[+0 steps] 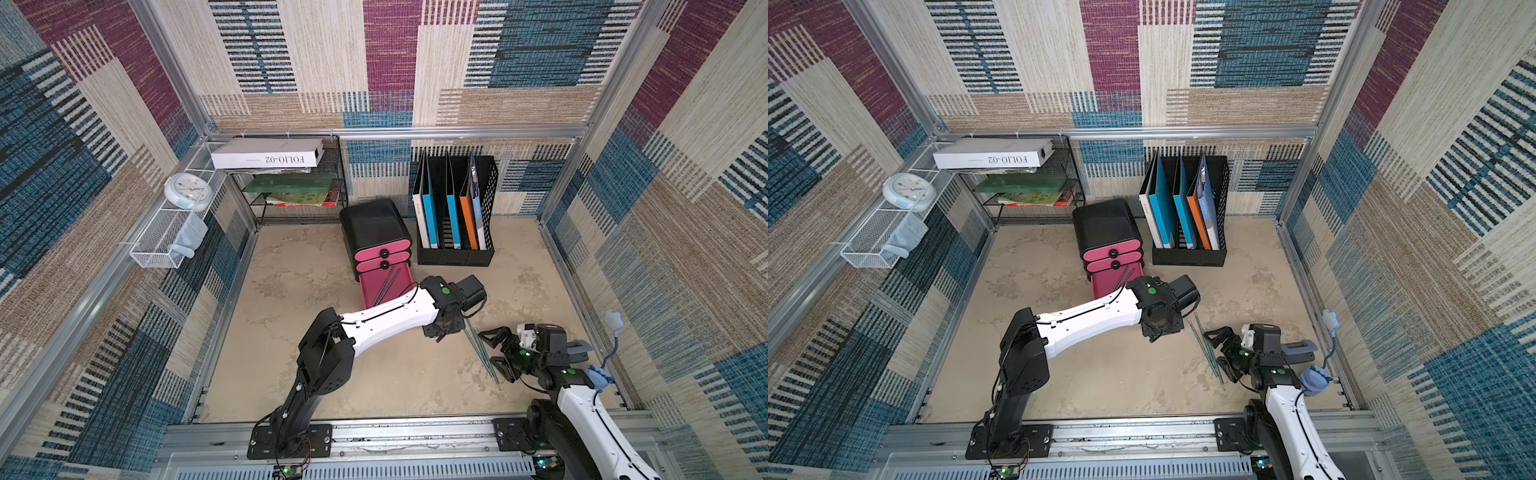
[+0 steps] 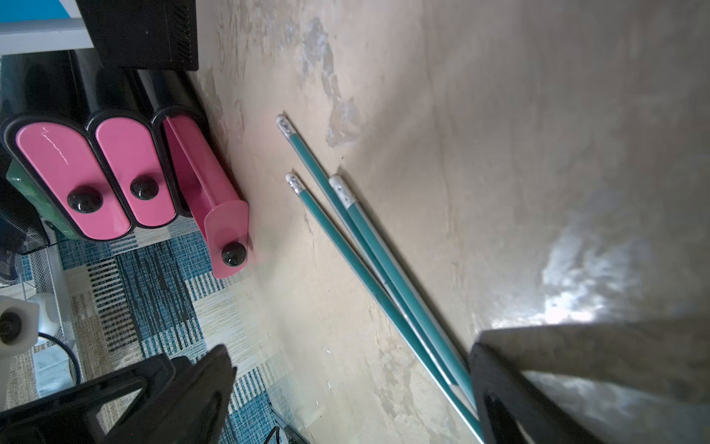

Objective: Please place the pencils in the drawer according to their color
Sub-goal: Adjust the pencil at the center of the board, then pick up the pencil from the center of the board, then place the pencil in the drawer, then adjust the pencil at the center of the board, then pick up the pencil from the center of the board.

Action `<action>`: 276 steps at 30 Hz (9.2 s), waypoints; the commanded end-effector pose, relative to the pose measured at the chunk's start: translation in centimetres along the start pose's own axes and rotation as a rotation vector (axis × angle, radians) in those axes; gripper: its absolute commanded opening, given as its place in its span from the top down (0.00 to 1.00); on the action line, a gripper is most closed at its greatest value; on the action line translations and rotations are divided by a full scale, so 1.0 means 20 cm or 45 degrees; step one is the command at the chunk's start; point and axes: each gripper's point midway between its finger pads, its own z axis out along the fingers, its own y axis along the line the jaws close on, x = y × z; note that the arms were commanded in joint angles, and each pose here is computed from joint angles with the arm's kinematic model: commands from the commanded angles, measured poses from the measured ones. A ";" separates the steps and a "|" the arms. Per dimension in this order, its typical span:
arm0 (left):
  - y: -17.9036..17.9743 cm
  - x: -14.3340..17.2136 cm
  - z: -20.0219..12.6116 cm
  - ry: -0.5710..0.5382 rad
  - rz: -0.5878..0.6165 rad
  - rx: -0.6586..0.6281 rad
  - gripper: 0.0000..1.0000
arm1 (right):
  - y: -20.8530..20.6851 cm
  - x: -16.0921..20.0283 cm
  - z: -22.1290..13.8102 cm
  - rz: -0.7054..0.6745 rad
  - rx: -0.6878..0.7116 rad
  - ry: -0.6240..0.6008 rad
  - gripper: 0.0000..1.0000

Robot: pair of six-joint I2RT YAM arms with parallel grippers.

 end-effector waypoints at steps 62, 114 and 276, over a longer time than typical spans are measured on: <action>-0.25 0.05 0.55 0.078 0.338 -0.044 0.60 | 0.30 -0.34 -0.16 0.049 0.027 -0.218 0.01; 0.14 -0.21 -0.04 -0.205 0.682 -0.239 1.00 | 0.44 -0.17 -0.09 0.059 -0.245 -0.055 0.01; -0.37 -0.17 0.23 -0.174 0.745 0.152 0.66 | 0.41 -0.47 -0.12 0.010 0.006 -0.214 0.01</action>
